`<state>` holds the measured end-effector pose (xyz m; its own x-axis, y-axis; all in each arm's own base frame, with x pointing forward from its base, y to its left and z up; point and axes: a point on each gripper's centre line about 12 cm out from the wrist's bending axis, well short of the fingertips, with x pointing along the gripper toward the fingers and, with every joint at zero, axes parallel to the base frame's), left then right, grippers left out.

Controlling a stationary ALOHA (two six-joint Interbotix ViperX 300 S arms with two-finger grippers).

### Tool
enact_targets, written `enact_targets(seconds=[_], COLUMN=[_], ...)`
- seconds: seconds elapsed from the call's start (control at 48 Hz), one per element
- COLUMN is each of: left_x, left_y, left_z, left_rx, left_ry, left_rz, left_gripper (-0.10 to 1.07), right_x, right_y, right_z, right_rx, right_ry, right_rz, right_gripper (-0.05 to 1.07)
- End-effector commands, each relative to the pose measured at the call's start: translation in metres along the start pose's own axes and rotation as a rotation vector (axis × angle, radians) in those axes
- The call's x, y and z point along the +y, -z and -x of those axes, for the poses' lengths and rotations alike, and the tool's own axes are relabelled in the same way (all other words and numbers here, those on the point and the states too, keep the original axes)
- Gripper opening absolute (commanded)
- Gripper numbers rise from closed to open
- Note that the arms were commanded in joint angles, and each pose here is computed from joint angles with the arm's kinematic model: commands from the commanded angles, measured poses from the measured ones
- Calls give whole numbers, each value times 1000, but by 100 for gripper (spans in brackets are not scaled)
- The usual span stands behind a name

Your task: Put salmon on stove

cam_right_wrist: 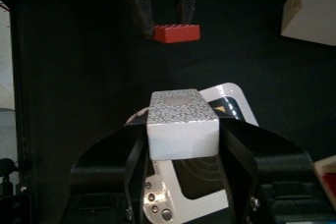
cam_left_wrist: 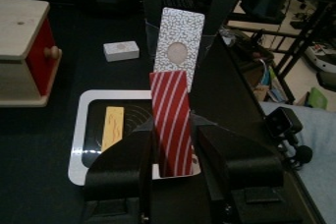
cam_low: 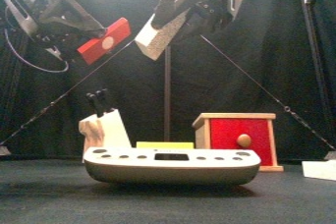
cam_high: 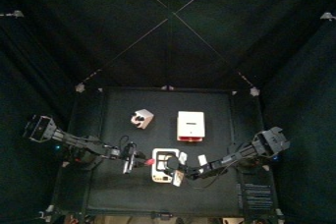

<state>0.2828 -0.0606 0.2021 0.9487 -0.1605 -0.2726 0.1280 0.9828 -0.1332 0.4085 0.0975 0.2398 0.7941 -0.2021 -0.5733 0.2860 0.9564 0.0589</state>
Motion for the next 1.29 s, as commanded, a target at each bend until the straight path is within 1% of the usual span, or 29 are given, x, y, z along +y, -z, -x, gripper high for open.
enact_targets(seconds=[0.0,0.104,0.292,0.396,0.521,0.688,0.792,0.875,1.021,1.125,1.271], left_x=[-1,-1,0,0,0,2,7,10,12,13,13], left_y=[-7,-7,-4,-3,0,3,8,8,16,21,28], left_z=[-1,-1,-6,-10,-19,-33,-47,-59,-78,-90,-104], left_rx=[-24,-21,-5,6,25,56,95,121,202,260,332], left_ry=[2,2,-3,-3,-9,-20,-35,-48,-53,-50,-35], left_rz=[-1,-1,-1,-4,-6,-6,-6,-1,-8,-27,-78], left_gripper=[45,45,44,44,44,44,44,44,44,44,44], right_x=[-4,-6,-10,-14,-21,-28,-30,-30,-28,-27,-26], right_y=[-20,-16,-10,-5,4,13,17,20,23,25,28], right_z=[18,24,45,56,66,75,78,80,85,87,88], right_rx=[-54,-61,-121,-159,-185,-199,-195,-194,-194,-194,-190], right_ry=[3,30,63,62,55,39,33,28,16,19,24], right_rz=[-36,-52,-79,-104,-132,-175,-186,-187,-183,-180,-176], right_gripper=[50,50,50,50,50,50,50,50,50,50,50])
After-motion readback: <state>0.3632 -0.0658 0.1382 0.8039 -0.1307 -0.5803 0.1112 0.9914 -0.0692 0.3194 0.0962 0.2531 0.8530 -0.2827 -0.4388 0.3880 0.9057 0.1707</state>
